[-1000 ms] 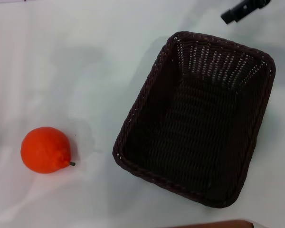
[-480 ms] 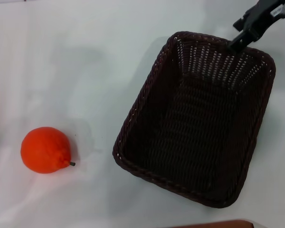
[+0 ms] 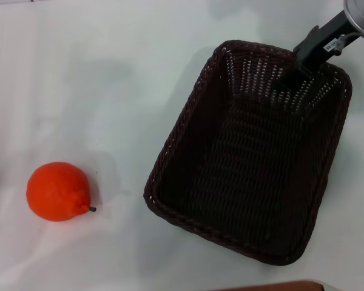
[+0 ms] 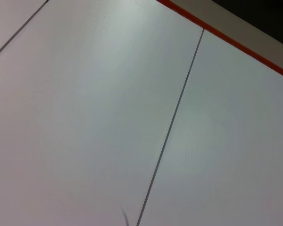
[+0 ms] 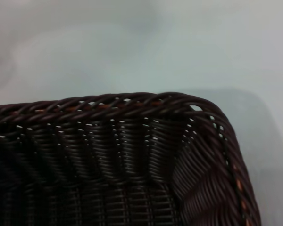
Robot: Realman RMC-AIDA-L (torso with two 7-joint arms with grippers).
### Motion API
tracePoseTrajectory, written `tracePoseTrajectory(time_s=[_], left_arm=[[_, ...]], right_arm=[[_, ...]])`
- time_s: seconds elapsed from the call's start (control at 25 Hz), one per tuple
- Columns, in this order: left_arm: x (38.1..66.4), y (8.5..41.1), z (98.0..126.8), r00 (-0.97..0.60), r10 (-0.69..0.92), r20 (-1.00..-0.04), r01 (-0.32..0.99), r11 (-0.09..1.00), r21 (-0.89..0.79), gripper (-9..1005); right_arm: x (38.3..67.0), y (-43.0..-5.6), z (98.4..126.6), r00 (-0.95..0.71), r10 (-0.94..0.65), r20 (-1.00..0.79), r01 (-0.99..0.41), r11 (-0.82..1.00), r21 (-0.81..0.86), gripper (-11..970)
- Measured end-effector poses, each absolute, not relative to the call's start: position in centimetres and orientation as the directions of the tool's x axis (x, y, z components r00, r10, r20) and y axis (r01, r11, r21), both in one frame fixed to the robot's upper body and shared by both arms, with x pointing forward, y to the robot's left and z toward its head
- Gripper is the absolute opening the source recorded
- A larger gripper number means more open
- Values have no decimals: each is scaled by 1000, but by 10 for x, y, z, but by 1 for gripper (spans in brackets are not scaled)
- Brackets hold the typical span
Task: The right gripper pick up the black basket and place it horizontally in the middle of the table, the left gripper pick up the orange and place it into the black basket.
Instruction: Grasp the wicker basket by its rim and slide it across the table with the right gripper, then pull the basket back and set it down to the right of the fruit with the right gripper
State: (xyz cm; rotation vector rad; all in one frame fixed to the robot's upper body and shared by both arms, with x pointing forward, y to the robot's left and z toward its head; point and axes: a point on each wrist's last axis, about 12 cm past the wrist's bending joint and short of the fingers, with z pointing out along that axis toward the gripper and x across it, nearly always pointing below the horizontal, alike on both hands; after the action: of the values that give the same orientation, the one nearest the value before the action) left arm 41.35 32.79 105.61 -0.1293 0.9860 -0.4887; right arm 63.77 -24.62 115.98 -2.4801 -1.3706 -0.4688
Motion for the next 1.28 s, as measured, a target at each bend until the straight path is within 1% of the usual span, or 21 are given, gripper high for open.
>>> tracePoseTrajectory(time_s=[0.12, 0.36, 0.48, 0.6, 0.8, 1.0, 1.12, 1.28], left_arm=[[415, 328, 1056, 449, -451, -771, 334, 886, -323, 882], [419, 329, 1056, 441, -449, -777, 329, 887, -325, 874], [422, 329, 1056, 442, -447, -778, 326, 888, -325, 873], [425, 330, 1057, 438, -444, -782, 323, 889, -324, 873], [432, 330, 1057, 428, -438, -790, 324, 891, -319, 873], [435, 329, 1058, 425, -440, -791, 329, 889, -318, 873], [437, 328, 1059, 425, -442, -790, 333, 888, -318, 873], [440, 327, 1059, 423, -444, -790, 337, 886, -318, 873]], right_arm=[[637, -246, 1160, 496, 768, 405, 857, -509, -85, 629], [633, -252, 1165, 515, 762, 392, 851, -511, -125, 375], [631, -262, 1170, 551, 729, 406, 828, -539, -157, 290], [630, -277, 1176, 622, 642, 448, 773, -595, -220, 204], [625, -300, 1178, 735, 460, 498, 654, -674, -342, 160], [616, -320, 1171, 833, 232, 502, 494, -721, -486, 160], [610, -323, 1162, 873, 120, 473, 414, -694, -589, 161], [606, -319, 1145, 896, 9, 444, 340, -657, -673, 161]])
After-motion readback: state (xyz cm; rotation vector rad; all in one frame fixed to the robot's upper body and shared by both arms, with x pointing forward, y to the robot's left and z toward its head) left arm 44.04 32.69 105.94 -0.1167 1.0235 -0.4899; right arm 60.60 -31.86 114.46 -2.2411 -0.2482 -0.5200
